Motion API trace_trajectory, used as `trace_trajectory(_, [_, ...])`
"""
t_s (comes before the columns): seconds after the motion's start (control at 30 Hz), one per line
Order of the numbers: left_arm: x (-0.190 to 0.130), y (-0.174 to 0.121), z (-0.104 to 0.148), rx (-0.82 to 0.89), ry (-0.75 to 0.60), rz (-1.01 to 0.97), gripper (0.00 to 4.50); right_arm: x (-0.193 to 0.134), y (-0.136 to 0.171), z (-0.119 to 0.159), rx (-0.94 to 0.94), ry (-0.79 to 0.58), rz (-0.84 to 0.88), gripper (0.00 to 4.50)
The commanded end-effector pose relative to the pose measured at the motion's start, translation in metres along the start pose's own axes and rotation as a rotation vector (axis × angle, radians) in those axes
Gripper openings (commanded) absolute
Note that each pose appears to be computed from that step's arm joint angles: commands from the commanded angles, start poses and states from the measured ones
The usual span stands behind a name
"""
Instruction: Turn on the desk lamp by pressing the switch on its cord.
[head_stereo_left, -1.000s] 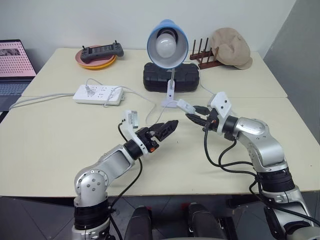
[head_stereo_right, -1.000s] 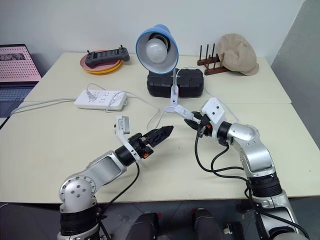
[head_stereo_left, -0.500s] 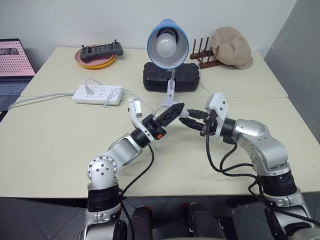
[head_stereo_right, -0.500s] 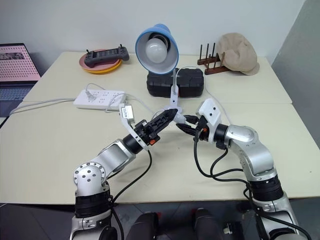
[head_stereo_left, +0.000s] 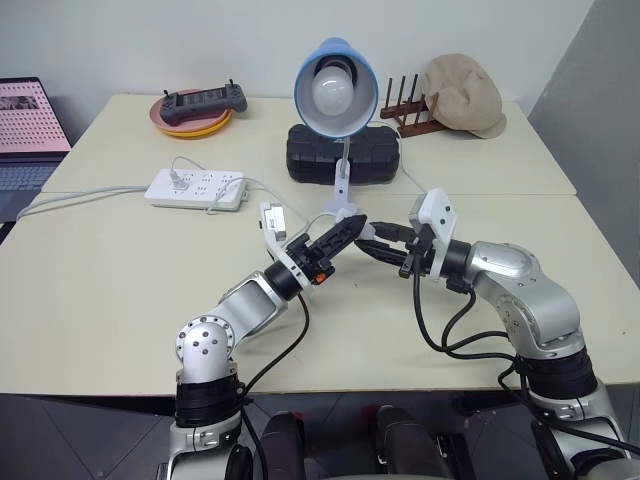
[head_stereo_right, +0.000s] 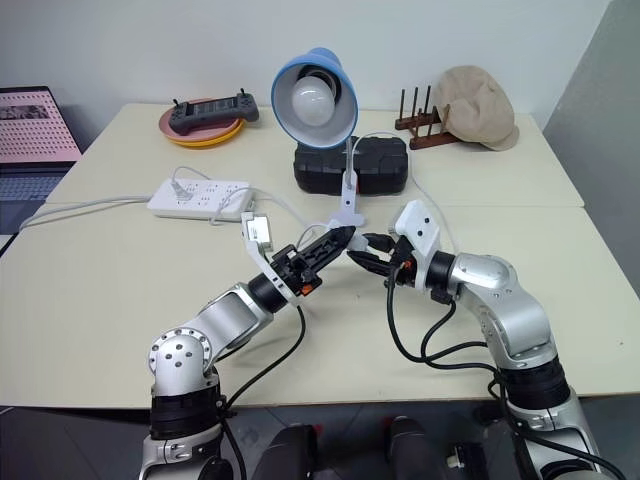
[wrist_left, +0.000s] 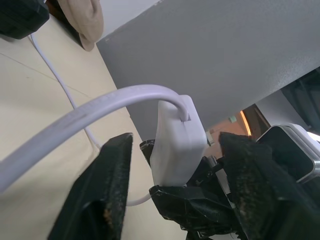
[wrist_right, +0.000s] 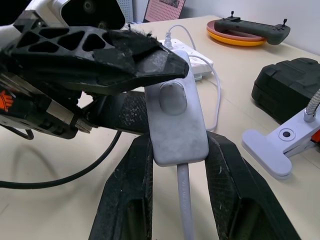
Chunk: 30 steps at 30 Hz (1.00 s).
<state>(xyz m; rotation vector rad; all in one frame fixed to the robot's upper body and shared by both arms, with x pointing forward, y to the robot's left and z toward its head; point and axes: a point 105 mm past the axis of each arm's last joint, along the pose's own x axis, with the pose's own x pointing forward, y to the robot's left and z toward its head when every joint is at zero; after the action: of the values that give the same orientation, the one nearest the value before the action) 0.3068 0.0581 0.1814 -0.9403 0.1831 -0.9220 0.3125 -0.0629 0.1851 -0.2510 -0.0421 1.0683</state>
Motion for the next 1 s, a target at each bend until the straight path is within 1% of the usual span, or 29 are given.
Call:
trace_trajectory(0.03, [0.000, -0.012, 0.005, 0.006, -0.018, -0.046, 1.77, -0.001, 0.004, 0.016, -0.088, -0.042, 0.007, 1.09])
trace_trajectory(0.07, [-0.001, -0.012, 0.005, 0.005, -0.019, -0.046, 1.62, -0.001, 0.005, 0.016, -0.093, -0.041, 0.009, 1.09])
trace_trajectory(0.17, [-0.002, -0.013, 0.005, 0.002, -0.022, -0.048, 0.89, -0.001, 0.004, 0.015, -0.097, -0.039, 0.011, 1.09])
trace_trajectory(0.23, [-0.002, -0.014, 0.007, -0.009, -0.035, -0.053, 0.61, -0.001, 0.003, 0.013, -0.095, -0.035, 0.009, 1.09])
trace_trajectory(0.47, [-0.006, -0.017, 0.008, -0.020, -0.049, -0.053, 0.52, 0.000, 0.002, 0.010, -0.089, -0.035, 0.006, 1.09])
trace_trajectory(0.6, [-0.007, -0.014, 0.009, 0.041, -0.051, -0.020, 0.52, 0.001, 0.001, 0.011, -0.092, -0.040, 0.003, 1.09])
trace_trajectory(0.67, [-0.008, -0.016, 0.009, 0.035, -0.050, -0.037, 1.23, 0.002, -0.001, 0.011, -0.092, -0.041, 0.001, 1.09])
trace_trajectory(0.7, [-0.009, -0.018, 0.009, 0.032, -0.046, -0.045, 1.29, 0.002, -0.002, 0.010, -0.091, -0.040, -0.001, 1.09])
trace_trajectory(0.77, [-0.014, -0.019, 0.007, 0.037, -0.027, -0.041, 1.81, 0.003, -0.005, 0.009, -0.090, -0.038, -0.005, 1.09])
trace_trajectory(0.8, [-0.018, -0.020, 0.005, 0.046, -0.008, -0.037, 1.96, 0.004, -0.008, 0.009, -0.089, -0.038, -0.009, 1.09])
trace_trajectory(0.9, [-0.028, -0.020, -0.001, 0.071, 0.035, -0.018, 2.65, 0.006, -0.013, 0.008, -0.080, -0.042, -0.017, 1.09])
trace_trajectory(0.93, [-0.036, -0.020, -0.002, 0.088, 0.051, -0.004, 2.77, 0.007, -0.017, 0.006, -0.078, -0.036, -0.020, 1.09])
trace_trajectory(1.0, [-0.051, -0.022, -0.002, 0.125, 0.081, 0.018, 3.15, 0.010, -0.024, 0.000, -0.075, -0.024, -0.025, 1.09])
